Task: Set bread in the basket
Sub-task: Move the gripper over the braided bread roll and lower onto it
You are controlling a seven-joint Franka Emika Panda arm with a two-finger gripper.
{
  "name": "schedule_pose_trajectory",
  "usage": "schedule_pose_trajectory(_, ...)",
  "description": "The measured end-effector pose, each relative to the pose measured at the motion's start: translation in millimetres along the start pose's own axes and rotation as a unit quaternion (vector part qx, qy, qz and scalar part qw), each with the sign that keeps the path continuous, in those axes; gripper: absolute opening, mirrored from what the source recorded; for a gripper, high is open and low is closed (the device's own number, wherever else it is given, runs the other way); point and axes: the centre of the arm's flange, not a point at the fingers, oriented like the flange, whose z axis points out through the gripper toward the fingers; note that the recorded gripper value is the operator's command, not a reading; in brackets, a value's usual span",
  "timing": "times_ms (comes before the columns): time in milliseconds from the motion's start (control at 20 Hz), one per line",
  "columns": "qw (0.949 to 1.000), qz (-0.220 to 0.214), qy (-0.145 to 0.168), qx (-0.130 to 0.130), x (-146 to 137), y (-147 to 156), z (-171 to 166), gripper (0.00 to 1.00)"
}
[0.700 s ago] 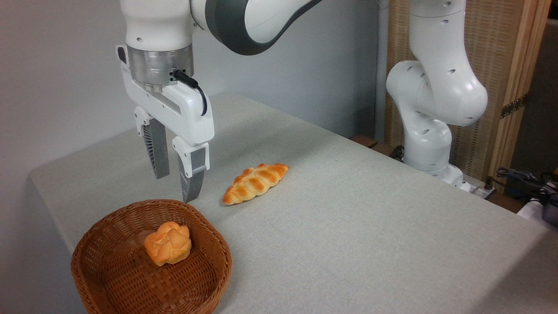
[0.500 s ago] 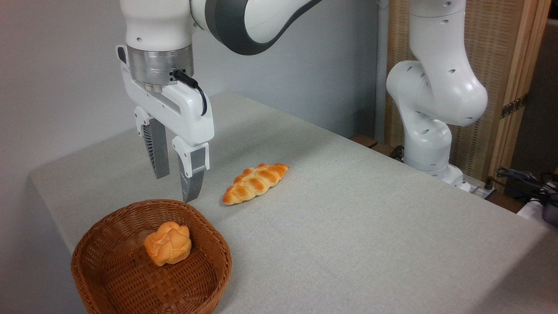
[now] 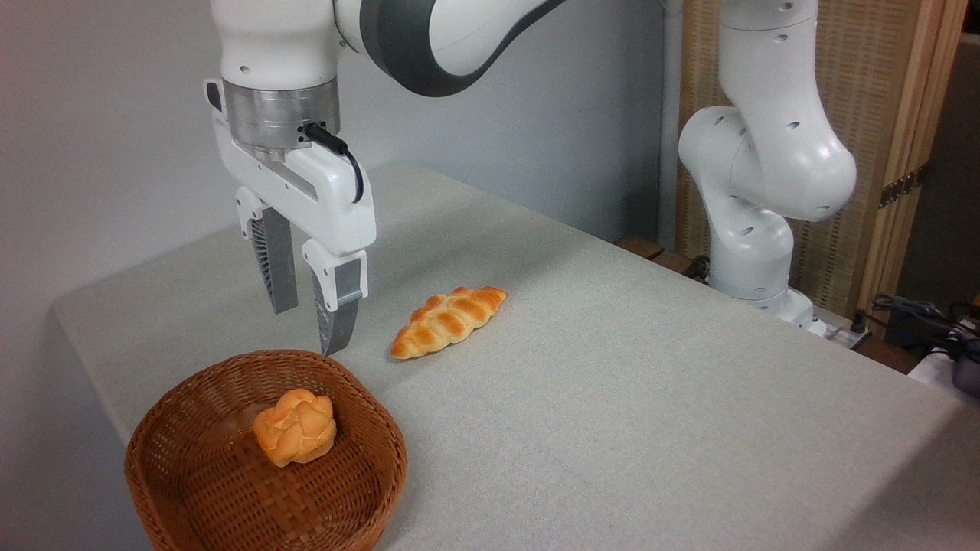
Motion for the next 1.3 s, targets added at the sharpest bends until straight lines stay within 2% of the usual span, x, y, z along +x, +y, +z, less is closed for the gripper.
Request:
schedule_pose_trajectory(450, 1.0000, -0.002, -0.001, -0.001, -1.4, -1.3, 0.1, 1.00)
schedule_pose_trajectory(750, 0.9992, 0.003, -0.030, -0.024, -5.8, 8.2, 5.7, 1.00)
schedule_pose_trajectory(1000, 0.9958, 0.021, -0.067, -0.058, -14.4, 43.5, 22.9, 1.00)
schedule_pose_trajectory(1300, 0.9865, 0.051, -0.123, -0.095, -19.1, 114.1, 77.1, 1.00)
